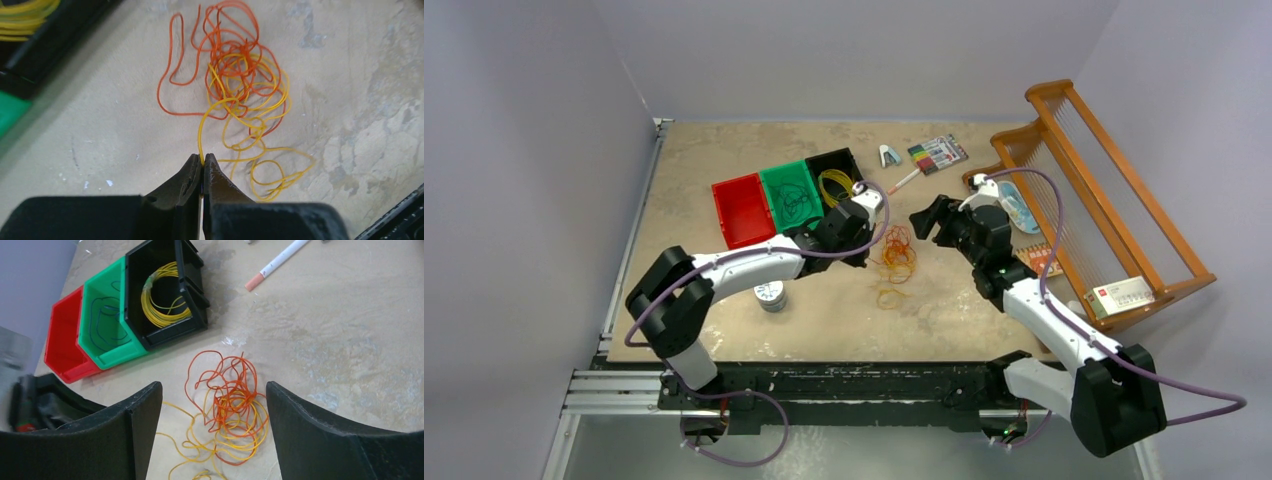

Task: Untangle the cables

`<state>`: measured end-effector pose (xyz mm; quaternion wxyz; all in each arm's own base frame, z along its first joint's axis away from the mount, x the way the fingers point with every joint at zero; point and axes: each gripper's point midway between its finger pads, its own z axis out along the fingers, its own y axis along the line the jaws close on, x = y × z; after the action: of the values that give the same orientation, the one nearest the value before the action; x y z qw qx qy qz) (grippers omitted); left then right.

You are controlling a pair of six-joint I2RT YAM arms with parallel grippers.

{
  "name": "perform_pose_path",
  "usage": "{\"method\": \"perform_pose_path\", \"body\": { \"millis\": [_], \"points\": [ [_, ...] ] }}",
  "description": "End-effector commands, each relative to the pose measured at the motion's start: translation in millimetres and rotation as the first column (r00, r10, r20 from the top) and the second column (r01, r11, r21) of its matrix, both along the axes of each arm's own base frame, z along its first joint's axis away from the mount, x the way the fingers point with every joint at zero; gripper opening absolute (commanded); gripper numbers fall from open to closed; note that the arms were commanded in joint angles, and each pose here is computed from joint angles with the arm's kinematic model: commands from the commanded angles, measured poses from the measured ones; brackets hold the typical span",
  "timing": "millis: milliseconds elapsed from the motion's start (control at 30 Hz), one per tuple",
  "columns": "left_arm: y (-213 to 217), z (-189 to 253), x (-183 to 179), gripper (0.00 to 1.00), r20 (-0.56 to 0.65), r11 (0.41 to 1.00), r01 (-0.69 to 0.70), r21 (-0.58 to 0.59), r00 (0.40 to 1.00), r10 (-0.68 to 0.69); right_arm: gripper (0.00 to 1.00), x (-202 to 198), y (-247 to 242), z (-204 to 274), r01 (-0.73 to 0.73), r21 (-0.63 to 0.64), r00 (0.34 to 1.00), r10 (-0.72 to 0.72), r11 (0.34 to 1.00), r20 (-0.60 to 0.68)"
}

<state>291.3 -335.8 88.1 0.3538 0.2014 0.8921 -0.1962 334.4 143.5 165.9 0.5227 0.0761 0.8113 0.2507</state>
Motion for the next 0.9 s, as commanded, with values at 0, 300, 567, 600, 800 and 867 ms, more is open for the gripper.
{"method": "perform_pose_path", "body": {
  "millis": [0,300,567,600,800,867],
  "points": [
    [-1,70,13,0.0,0.139,1.0,0.017,-0.02,0.99,-0.014,0.78,3,7,25,-0.061,-0.005,0.99,0.061,0.998,0.127],
    [0,125,19,0.0,0.219,0.999,0.043,-0.014,0.975,-0.039,0.78,-4,14,34,-0.153,-0.079,0.959,0.167,0.985,0.228],
    [-4,148,23,0.0,0.247,0.998,0.045,-0.039,0.968,-0.034,0.79,-17,35,42,-0.285,-0.057,0.903,0.288,0.957,0.318],
    [-5,151,24,0.0,0.251,0.998,0.046,-0.045,0.967,-0.033,0.79,-16,38,42,-0.297,-0.053,0.897,0.298,0.953,0.326],
    [-6,161,24,0.0,0.261,0.997,0.055,-0.056,0.965,-0.039,0.79,-7,51,50,-0.344,-0.033,0.872,0.332,0.938,0.36],
    [-7,162,23,0.0,0.262,0.997,0.059,-0.055,0.964,-0.043,0.79,-4,56,53,-0.364,-0.028,0.861,0.348,0.931,0.37]
  ]
}}
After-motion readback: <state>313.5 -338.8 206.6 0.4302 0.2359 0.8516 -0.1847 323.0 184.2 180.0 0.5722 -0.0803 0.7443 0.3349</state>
